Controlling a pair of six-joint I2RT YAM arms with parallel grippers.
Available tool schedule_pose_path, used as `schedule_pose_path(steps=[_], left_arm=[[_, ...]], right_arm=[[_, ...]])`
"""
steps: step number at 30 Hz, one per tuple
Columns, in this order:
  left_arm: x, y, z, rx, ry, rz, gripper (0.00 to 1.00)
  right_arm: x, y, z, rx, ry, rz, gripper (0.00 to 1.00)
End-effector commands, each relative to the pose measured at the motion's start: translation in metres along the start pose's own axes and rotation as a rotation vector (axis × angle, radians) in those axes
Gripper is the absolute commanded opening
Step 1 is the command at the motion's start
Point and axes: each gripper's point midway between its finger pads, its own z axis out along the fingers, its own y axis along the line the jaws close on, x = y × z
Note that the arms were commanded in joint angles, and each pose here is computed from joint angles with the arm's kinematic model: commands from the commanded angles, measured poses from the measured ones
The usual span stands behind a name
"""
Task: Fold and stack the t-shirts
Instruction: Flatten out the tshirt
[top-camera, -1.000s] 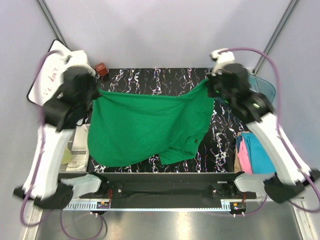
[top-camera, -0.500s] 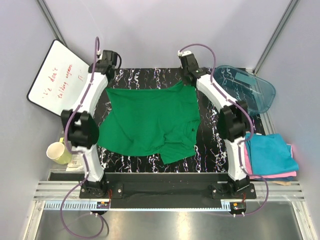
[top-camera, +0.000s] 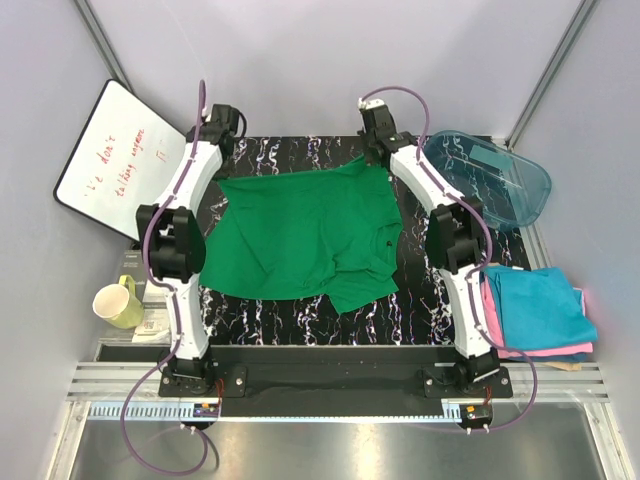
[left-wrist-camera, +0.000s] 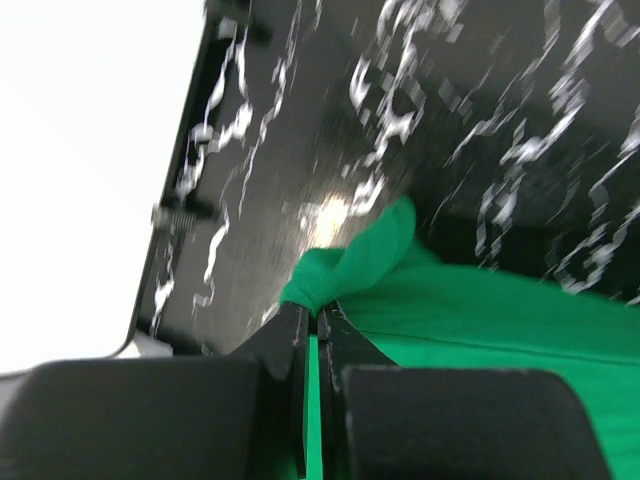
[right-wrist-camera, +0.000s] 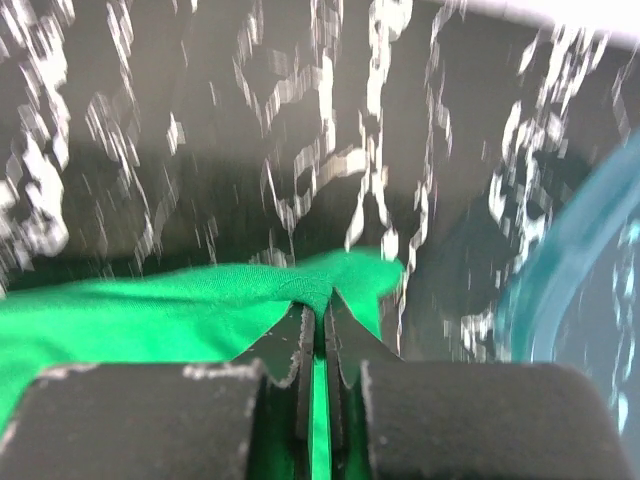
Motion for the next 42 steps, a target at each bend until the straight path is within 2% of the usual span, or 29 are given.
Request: schedule_pose_path(steps=[1,5,9,16,20,27,34,40,42], left_arm=[[0.013,0.022,-0.021,-0.038,0.018,-0.044,0.0],[0.031,0.031,-0.028,-0.064,0.068,-0.055,0.0],[0.026,0.04,-0.049,-0.056,0.043,-0.071,0.0],[-0.03,0.061,-0.139,0.046,-0.187,-0.178,0.0],[-0.029,0.079,-0.183,0.091,-0.269,-0.227,0.0],[-0.046,0.11,-0.3,0.229,-0.556,-0.238,0.0],[-0.031,0.14,-0.388,0.374,-0.749,-0.284,0.0],[-0.003,0.161,-0.424,0.435,-0.832,-0.282,0.0],[0.004,0.169,-0.433,0.436,-0.859,-0.274,0.0]], right_arm=[[-0.023,-0.01,-0.053,-0.021,-0.046,0.067,0.0],[-0.007,-0.012,-0.085,-0.06,-0.015,0.077,0.0],[-0.006,-0.026,-0.11,-0.019,-0.025,0.08,0.0],[-0.061,-0.046,-0.192,-0.036,-0.17,0.113,0.0],[-0.091,-0.055,-0.273,-0.114,-0.312,0.138,0.0],[-0.115,-0.061,-0.389,-0.233,-0.504,0.128,0.0],[-0.145,-0.081,-0.505,-0.31,-0.767,0.192,0.0],[-0.141,-0.093,-0.57,-0.365,-0.874,0.224,0.0],[-0.137,-0.09,-0.581,-0.397,-0.868,0.214,0.0]])
